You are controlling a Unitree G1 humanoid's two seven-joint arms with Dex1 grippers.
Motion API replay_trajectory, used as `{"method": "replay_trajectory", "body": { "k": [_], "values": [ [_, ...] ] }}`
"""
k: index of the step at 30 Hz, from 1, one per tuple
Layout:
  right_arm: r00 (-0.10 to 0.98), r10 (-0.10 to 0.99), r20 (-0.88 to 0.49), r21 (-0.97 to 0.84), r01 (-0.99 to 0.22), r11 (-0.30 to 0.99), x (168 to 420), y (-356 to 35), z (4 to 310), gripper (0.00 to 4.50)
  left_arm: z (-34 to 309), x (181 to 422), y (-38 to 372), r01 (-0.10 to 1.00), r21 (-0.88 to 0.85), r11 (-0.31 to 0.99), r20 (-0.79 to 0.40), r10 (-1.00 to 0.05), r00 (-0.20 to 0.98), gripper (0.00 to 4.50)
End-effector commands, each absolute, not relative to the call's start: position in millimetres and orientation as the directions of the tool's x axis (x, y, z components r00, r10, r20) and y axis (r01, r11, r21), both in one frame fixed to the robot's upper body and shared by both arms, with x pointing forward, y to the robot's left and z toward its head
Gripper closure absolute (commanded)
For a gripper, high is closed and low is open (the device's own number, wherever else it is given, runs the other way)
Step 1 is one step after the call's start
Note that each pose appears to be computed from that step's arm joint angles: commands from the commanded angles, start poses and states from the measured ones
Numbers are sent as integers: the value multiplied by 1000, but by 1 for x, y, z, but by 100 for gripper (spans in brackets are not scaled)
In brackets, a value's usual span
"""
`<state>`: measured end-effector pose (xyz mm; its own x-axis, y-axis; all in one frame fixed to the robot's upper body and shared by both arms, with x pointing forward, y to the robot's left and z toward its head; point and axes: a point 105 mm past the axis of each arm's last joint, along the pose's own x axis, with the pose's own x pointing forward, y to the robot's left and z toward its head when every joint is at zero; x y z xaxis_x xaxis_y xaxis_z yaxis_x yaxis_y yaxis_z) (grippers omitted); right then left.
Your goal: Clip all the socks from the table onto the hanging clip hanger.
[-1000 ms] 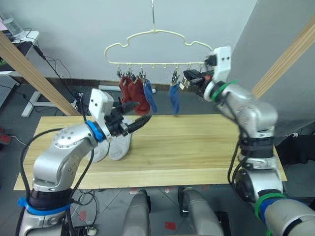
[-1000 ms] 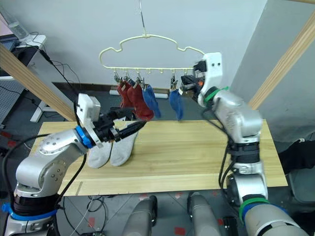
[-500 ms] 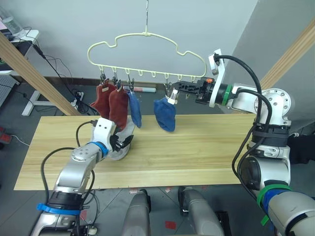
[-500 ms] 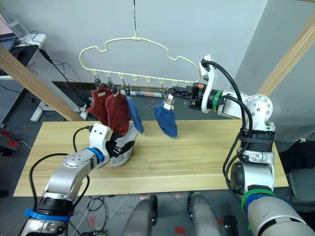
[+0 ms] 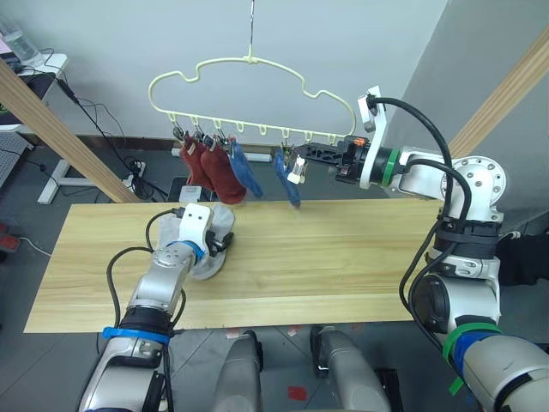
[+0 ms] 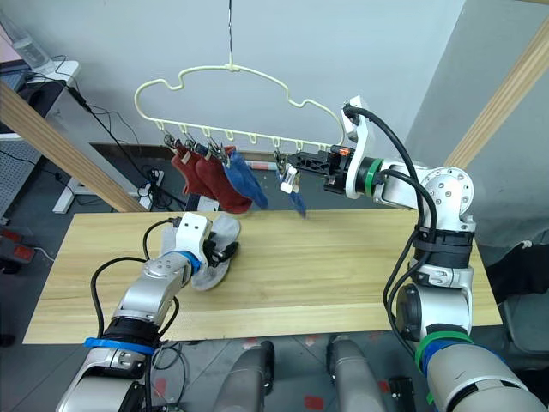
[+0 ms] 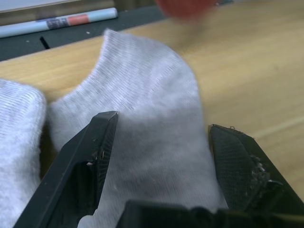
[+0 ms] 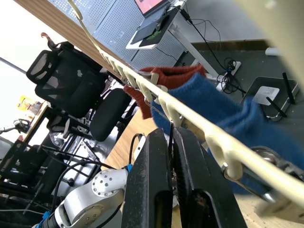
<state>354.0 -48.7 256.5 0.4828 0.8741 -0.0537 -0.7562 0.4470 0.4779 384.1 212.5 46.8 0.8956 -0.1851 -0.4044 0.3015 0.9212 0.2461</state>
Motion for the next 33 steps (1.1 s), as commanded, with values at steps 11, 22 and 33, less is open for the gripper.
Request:
{"method": "replay_trajectory", "body": {
  "k": [11, 22, 33],
  "values": [
    [478, 878, -1, 447, -785, 428, 348, -46, 270, 450, 22, 368, 216, 278, 59, 959, -514, -209, 832, 321],
    [495, 869, -6, 448, -776, 445, 354, -47, 269, 450, 38, 349, 201, 378, 12, 926, -479, -326, 815, 449],
    [513, 858, -40, 486, -740, 465, 361, -52, 262, 450, 142, 290, 122, 769, 322, 553, -142, -775, 616, 449]
  ]
}}
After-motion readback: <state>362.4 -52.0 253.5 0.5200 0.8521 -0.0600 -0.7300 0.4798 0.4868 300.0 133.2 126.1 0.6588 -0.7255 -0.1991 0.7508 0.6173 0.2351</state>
